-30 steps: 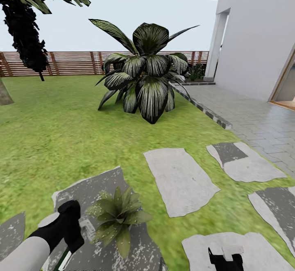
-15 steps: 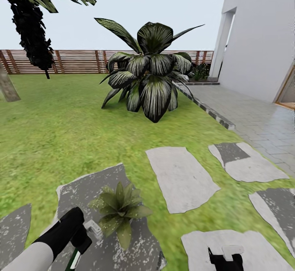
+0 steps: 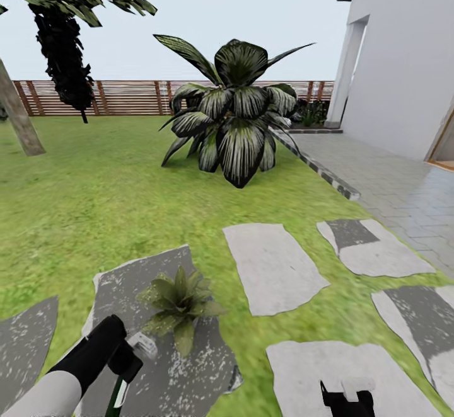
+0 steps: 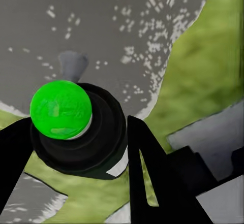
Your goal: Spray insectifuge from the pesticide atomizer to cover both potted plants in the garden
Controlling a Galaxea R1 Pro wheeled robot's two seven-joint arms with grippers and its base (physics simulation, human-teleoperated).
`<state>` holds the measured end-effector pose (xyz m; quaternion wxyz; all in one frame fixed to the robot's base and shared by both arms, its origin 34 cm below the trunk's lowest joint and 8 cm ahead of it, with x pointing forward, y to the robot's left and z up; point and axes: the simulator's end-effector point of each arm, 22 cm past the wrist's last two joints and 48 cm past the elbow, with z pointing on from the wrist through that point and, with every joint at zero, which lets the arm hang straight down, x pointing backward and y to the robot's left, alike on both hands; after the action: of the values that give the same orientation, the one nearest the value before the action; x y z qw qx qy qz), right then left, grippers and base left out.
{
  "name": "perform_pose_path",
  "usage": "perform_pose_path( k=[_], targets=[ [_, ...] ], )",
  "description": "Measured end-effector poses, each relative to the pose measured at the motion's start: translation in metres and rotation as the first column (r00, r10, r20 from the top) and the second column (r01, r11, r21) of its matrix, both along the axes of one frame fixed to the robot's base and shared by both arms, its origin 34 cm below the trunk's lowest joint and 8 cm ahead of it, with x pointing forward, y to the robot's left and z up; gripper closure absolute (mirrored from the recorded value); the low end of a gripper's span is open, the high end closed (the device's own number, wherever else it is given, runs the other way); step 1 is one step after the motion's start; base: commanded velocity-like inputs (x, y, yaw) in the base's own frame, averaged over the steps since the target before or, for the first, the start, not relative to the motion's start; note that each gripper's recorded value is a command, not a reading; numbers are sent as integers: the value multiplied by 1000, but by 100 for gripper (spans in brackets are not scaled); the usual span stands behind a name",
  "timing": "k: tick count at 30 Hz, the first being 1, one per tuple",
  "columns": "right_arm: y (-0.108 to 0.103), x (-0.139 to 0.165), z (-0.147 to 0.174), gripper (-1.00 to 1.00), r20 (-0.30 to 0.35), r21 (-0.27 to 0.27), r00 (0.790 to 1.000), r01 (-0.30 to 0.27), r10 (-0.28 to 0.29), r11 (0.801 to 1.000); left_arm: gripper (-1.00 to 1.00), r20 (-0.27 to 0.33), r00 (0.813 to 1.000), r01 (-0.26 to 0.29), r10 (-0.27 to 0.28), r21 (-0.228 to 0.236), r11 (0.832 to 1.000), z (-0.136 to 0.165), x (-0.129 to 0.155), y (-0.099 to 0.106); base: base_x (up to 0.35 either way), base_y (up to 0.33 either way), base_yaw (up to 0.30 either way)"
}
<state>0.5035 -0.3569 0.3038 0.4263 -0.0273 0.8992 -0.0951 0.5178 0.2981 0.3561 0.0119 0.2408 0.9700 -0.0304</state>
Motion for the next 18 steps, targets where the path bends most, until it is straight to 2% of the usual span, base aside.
perform_pose_path(
  k=[5, 10, 18],
  targets=[
    [0, 0, 0, -100, 0, 0, 1000, 0, 0, 1000, 100, 4, 1000, -10, 10, -5, 1000, 1, 1, 0, 92, -207, 276],
    [0, 0, 0, -100, -1, 0, 1000, 0, 0, 1000, 100, -3, 1000, -3, 3, -10, 1000, -2, -1, -7, 12, -25, 278],
    [1, 0, 0, -100, -1, 2, 1000, 0, 0, 1000, 100, -14, 1000, 11, -11, 9, 1000, -7, -7, -5, 1, -1, 278]
  ],
)
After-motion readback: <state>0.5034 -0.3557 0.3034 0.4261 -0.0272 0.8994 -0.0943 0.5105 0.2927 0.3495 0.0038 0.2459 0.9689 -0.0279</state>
